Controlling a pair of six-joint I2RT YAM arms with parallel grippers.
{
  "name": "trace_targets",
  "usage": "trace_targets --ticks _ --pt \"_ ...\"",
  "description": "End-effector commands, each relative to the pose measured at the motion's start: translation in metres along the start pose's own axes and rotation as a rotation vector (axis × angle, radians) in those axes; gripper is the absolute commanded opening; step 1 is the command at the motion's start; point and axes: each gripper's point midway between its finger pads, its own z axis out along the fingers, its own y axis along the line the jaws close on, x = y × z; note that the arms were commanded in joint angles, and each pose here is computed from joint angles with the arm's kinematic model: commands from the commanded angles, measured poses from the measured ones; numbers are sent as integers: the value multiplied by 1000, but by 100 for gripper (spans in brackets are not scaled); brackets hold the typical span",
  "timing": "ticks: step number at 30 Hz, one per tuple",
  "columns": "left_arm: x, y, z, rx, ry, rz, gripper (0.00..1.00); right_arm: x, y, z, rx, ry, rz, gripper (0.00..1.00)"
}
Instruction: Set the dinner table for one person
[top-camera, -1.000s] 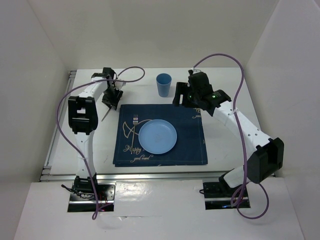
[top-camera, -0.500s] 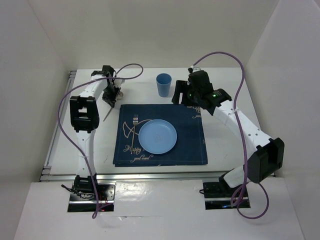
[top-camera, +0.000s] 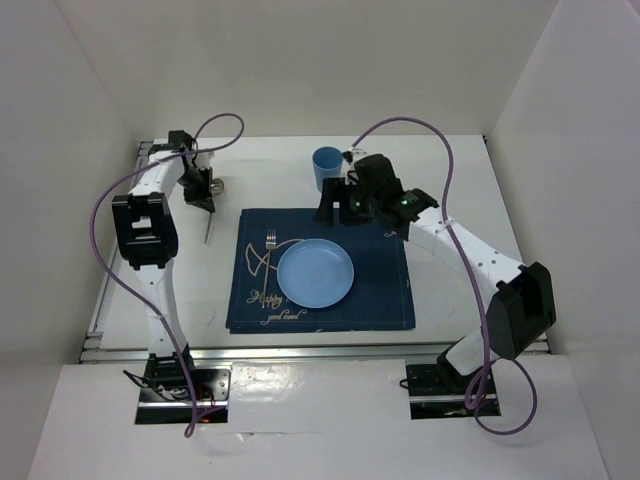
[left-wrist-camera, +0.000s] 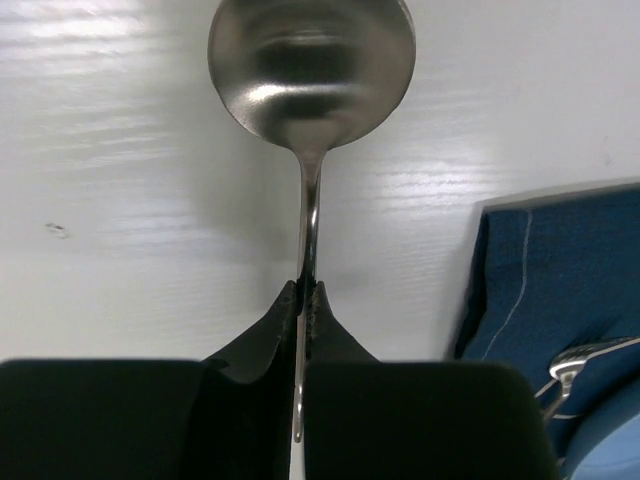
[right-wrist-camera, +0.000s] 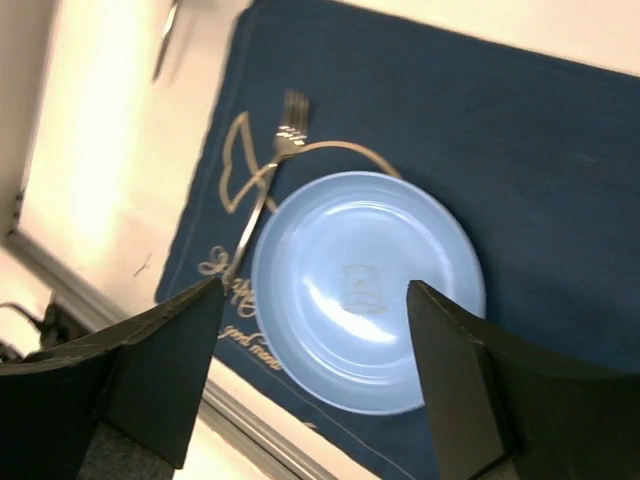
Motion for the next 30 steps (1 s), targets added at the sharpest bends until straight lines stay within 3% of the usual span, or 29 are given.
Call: trace_targets --ticks 1,6,11,13,15,18,24,30 --pt "-49 -31 -56 52 -188 10 0 -13 39 6 -135 -72 -69 83" --pt "-44 -39 -73 83 -208 62 0 7 59 23 -215 -43 -29 83" --pt "-51 -78 -147 207 -273 56 0 26 109 19 -333 -34 -83 83" --pt "-25 -92 -146 251 -230 -12 0 24 122 21 -375 -84 -67 77" --pt "-16 -125 -175 331 -290 -10 0 17 145 19 -450 -129 -34 72" --pt "11 -164 -190 397 -280 44 0 10 155 27 -468 -148 93 66" --pt "43 -192 -195 360 -298 125 0 2 181 32 -543 -200 100 66" --pt "51 -204 -198 383 -312 133 0 15 176 55 -482 -144 133 67"
